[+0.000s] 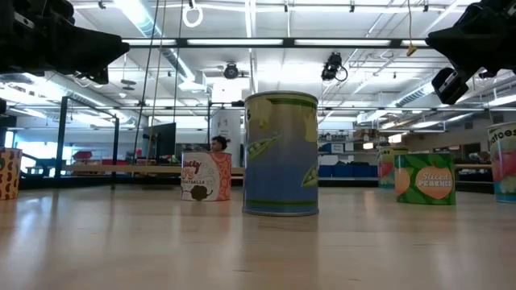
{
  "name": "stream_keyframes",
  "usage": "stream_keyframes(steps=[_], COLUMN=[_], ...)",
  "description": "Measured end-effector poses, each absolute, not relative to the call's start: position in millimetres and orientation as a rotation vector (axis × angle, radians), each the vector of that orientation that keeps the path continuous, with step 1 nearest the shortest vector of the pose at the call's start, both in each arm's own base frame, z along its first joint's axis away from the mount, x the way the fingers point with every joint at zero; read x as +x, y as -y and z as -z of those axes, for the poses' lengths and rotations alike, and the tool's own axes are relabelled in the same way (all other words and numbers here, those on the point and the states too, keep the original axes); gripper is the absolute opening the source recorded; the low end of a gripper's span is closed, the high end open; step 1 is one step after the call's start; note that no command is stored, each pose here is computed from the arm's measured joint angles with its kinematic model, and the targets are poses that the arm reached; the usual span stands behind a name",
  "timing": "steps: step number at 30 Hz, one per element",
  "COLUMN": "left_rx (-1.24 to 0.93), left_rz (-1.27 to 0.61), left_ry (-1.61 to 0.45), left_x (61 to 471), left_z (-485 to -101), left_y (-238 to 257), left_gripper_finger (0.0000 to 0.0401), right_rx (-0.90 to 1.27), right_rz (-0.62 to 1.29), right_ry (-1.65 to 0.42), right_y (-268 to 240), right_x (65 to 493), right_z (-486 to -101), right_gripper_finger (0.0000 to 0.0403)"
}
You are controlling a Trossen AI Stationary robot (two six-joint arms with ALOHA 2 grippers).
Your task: Pick and place cans onto a shelf
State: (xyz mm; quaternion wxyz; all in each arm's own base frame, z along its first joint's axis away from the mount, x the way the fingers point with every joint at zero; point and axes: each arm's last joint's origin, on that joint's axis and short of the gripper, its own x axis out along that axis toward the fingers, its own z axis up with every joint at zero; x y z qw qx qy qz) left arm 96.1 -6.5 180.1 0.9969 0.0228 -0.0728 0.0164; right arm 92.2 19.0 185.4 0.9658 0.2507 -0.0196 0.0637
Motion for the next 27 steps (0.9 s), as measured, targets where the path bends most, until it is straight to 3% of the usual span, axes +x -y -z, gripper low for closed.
stream_keyframes(steps=[12, 27], left_rx=[0.046, 0.046], left_rz=[-0.033, -0.033], left_ry=[0.147, 0.146], left_x=[96.0, 96.0], left_z=[-180.3, -180.2], left_y=[6.5, 6.5], left_gripper_finger=[0.0105, 0.0105], right_rx=[0.506, 0.335], right_rz=[-0.129, -0.072], right_ry=[0.039, 0.084], right_y=[-19.0, -17.1], right_x=[92.2, 92.2], right_z=[-185.4, -187.9], right_gripper_finger=[0.0028, 0.0028])
